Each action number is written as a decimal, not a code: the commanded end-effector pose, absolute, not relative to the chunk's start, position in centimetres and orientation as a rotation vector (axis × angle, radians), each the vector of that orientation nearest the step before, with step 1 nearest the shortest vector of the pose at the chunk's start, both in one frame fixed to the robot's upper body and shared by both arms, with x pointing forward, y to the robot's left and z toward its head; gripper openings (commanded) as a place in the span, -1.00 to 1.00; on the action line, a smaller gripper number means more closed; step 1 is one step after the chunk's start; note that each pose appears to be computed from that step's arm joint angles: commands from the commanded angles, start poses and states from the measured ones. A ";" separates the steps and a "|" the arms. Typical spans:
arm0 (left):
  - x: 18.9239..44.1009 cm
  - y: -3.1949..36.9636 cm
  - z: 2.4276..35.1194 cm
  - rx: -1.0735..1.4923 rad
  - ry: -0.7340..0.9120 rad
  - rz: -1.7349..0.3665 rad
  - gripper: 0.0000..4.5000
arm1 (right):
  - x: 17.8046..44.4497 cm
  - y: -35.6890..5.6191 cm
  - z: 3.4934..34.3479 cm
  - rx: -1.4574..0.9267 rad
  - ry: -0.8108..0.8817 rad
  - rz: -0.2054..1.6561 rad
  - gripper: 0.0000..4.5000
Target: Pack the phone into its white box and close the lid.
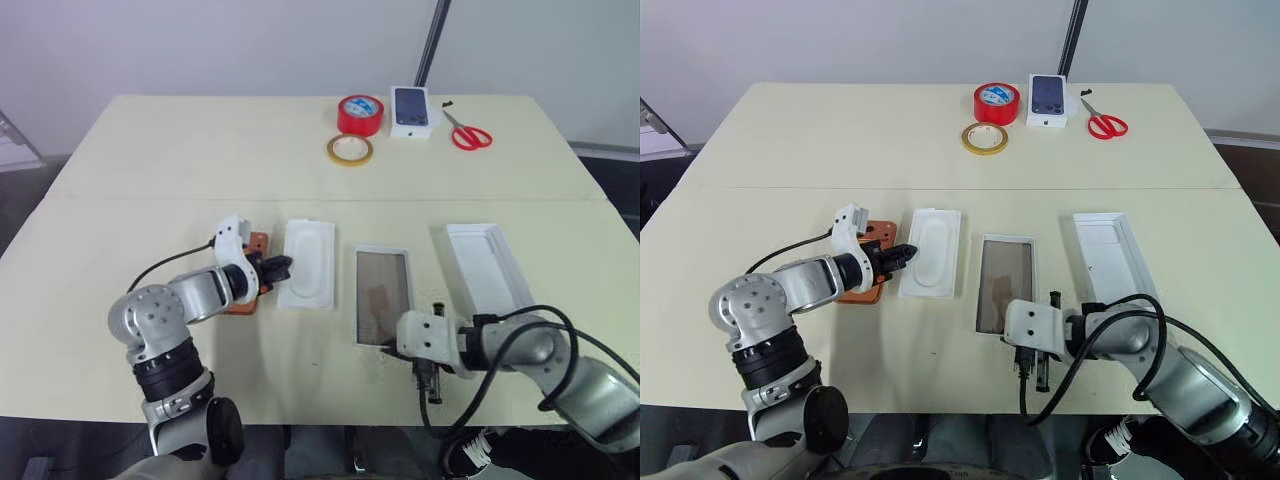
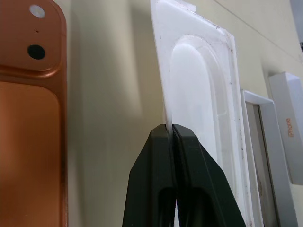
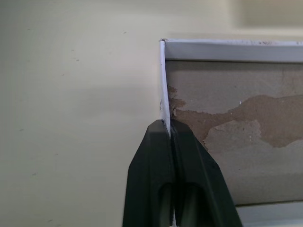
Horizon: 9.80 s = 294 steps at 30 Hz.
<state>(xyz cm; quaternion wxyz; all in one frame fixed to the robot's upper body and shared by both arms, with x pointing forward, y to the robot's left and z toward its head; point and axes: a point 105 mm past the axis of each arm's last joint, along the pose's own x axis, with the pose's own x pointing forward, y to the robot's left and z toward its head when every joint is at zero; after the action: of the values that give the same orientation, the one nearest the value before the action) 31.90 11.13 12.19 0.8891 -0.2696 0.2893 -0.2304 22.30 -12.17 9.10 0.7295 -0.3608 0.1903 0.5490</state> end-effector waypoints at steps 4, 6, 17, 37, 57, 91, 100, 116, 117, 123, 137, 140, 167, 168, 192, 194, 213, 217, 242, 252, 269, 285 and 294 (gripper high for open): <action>33.4 13.9 15.6 -0.578 0.475 -0.426 -1.00 | 24.1 -9.6 9.8 -0.879 0.279 1.278 -0.97; 33.7 14.8 16.1 -0.579 0.456 -0.401 -1.00 | 24.9 -8.3 9.8 -0.907 0.244 1.308 -0.97; 33.5 14.3 16.5 -0.551 0.444 -0.420 -1.00 | 28.8 -3.9 11.8 -0.881 0.153 1.256 -0.72; 32.4 9.4 13.3 -0.526 0.577 -0.467 -0.86 | 28.7 -11.0 16.4 -0.797 0.159 1.051 0.33; 32.2 14.8 18.1 -0.187 0.249 -0.564 0.33 | 33.0 -7.5 18.1 -0.659 0.075 0.886 -0.99; 29.0 22.8 14.2 -0.082 0.314 -0.481 0.45 | 33.7 0.2 16.5 -0.589 0.079 0.994 -1.00; 30.0 24.2 11.4 -0.226 0.617 -0.317 0.98 | 32.3 4.7 14.0 -0.697 0.210 1.105 -1.00; 27.4 18.6 9.1 -0.352 0.810 -0.524 0.98 | 32.6 6.7 11.2 -0.958 0.245 1.149 -1.00; 27.3 18.3 9.0 -0.356 0.811 -0.533 0.98 | 32.6 6.8 11.2 -0.962 0.241 1.153 -1.00; 26.8 16.7 8.8 -0.403 0.810 -0.594 0.98 | 32.4 6.9 11.2 -0.968 0.230 1.164 -1.00; 28.3 15.1 10.5 -0.592 0.733 -0.631 0.98 | 32.1 6.9 10.9 -0.950 0.229 1.168 -1.00; 28.5 15.5 10.5 -0.596 0.738 -0.609 0.98 | 32.1 6.9 10.9 -0.947 0.229 1.167 -1.00; 29.0 20.3 10.7 -0.787 0.664 -0.389 -0.34 | 32.3 6.3 11.7 -0.941 0.206 1.137 -1.00; 29.0 20.3 10.7 -0.797 0.662 -0.387 -0.55 | 32.4 6.2 11.9 -0.941 0.199 1.132 -1.00; 31.4 10.0 15.9 -1.032 0.551 -0.586 -0.97 | 29.3 -9.4 18.0 -0.470 0.084 1.045 -1.00; 31.7 9.0 15.2 -1.028 0.575 -0.588 -0.97 | 29.1 -10.8 17.4 -0.478 0.115 1.009 -1.00; 32.3 6.7 13.6 -0.935 0.658 -0.655 0.45 | 29.8 -14.2 16.7 -0.524 0.156 0.845 -1.00; 32.0 7.5 15.0 -0.902 0.627 -0.679 0.88 | 30.0 -14.2 16.6 -0.538 0.158 0.840 -1.00; 34.4 12.0 11.1 0.197 0.509 -0.653 -0.97 | 35.2 -9.0 12.5 -0.761 0.286 0.761 -1.00; 33.6 6.0 10.9 0.155 0.528 -0.872 -0.97 | 34.7 -8.0 12.8 -0.761 0.278 0.807 -1.00; 30.3 -5.1 11.4 0.057 0.582 -1.226 -0.97 | 29.2 -19.1 11.4 -0.814 0.527 0.637 -1.00; 31.5 -4.0 11.6 -0.005 0.575 -1.160 -0.97 | 27.9 -22.6 12.5 -0.820 0.579 0.548 -1.00; 31.3 1.0 14.8 0.036 0.318 -1.149 -1.00 | 26.9 -23.0 15.5 -0.644 0.573 0.594 0.30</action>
<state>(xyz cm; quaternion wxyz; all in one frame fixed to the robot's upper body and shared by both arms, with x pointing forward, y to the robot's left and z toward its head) 31.51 1.02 12.31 0.8248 0.0127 0.2173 -0.5218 26.86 -23.24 14.16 0.8571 -0.3153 0.2936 0.2826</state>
